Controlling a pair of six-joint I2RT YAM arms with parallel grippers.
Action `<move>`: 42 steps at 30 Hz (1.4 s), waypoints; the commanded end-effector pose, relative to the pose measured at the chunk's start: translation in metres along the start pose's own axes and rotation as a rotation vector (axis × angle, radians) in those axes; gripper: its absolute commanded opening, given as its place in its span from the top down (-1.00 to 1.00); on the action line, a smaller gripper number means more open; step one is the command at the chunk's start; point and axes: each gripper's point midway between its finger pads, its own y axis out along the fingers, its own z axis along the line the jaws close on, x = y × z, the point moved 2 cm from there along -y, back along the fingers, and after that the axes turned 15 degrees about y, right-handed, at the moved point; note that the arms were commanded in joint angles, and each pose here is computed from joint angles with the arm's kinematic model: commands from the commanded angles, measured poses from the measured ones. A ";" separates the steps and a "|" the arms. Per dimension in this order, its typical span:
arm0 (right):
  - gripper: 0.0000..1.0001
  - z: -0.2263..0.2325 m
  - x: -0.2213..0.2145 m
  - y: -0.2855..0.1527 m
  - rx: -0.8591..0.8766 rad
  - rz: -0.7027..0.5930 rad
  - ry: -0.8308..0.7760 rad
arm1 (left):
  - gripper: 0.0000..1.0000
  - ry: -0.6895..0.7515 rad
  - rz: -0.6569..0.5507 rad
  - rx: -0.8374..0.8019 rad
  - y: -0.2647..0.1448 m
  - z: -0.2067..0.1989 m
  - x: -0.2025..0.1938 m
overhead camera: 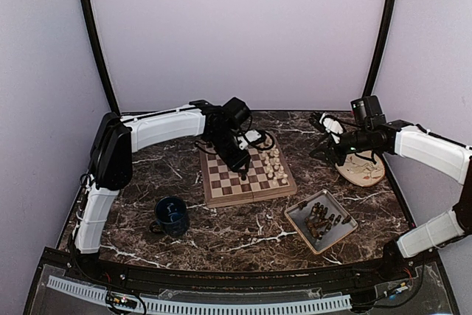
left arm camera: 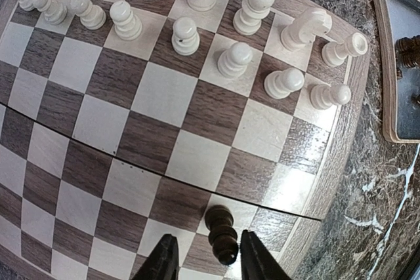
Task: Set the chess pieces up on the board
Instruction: Pick up the bishop from the chessboard, then place the bishop on f8.
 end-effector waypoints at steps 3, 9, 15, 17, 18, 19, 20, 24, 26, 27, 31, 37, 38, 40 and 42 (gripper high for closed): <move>0.22 -0.002 0.000 0.003 0.010 -0.002 -0.006 | 0.37 0.010 0.037 -0.024 -0.005 -0.007 -0.005; 0.22 -0.002 0.000 0.004 0.012 0.000 -0.005 | 0.48 0.010 0.037 -0.044 -0.003 -0.010 -0.006; 0.23 -0.002 -0.001 0.004 0.013 0.003 -0.004 | 0.63 0.010 0.029 -0.051 -0.001 -0.011 -0.004; 0.23 -0.002 -0.002 0.004 0.012 0.005 -0.005 | 0.71 0.010 0.025 -0.049 -0.002 -0.011 -0.003; 0.23 -0.002 -0.002 0.005 0.011 0.008 -0.003 | 0.74 0.010 0.021 -0.047 -0.003 -0.010 -0.002; 0.23 -0.002 -0.002 0.005 0.011 0.008 -0.004 | 0.77 0.010 0.021 -0.044 -0.004 -0.010 -0.001; 0.23 -0.003 -0.002 0.005 0.010 0.008 -0.003 | 0.81 0.010 0.019 -0.038 -0.006 -0.009 0.000; 0.23 -0.002 -0.003 0.006 0.013 0.011 -0.002 | 0.87 0.009 0.003 0.015 -0.019 -0.001 0.006; 0.23 -0.002 -0.004 0.006 0.014 0.013 -0.001 | 0.88 -0.004 -0.015 0.050 -0.029 0.007 0.010; 0.24 -0.003 -0.004 0.007 0.015 0.015 0.000 | 0.89 -0.014 -0.024 0.058 -0.033 0.010 0.010; 0.24 -0.003 -0.005 0.007 0.016 0.017 0.001 | 0.89 -0.071 -0.030 0.093 -0.049 0.029 0.003; 0.24 -0.002 -0.004 0.007 0.016 0.016 -0.002 | 0.90 -0.171 -0.005 0.130 -0.062 0.060 -0.025; 0.24 -0.003 -0.004 0.007 0.015 0.015 -0.003 | 0.90 -0.182 -0.001 0.134 -0.063 0.063 -0.029; 0.24 -0.003 -0.004 0.007 0.016 0.016 -0.001 | 0.90 -0.198 0.005 0.143 -0.065 0.069 -0.036; 0.24 -0.003 -0.005 0.007 0.015 0.019 0.000 | 0.90 -0.210 0.013 0.154 -0.066 0.074 -0.041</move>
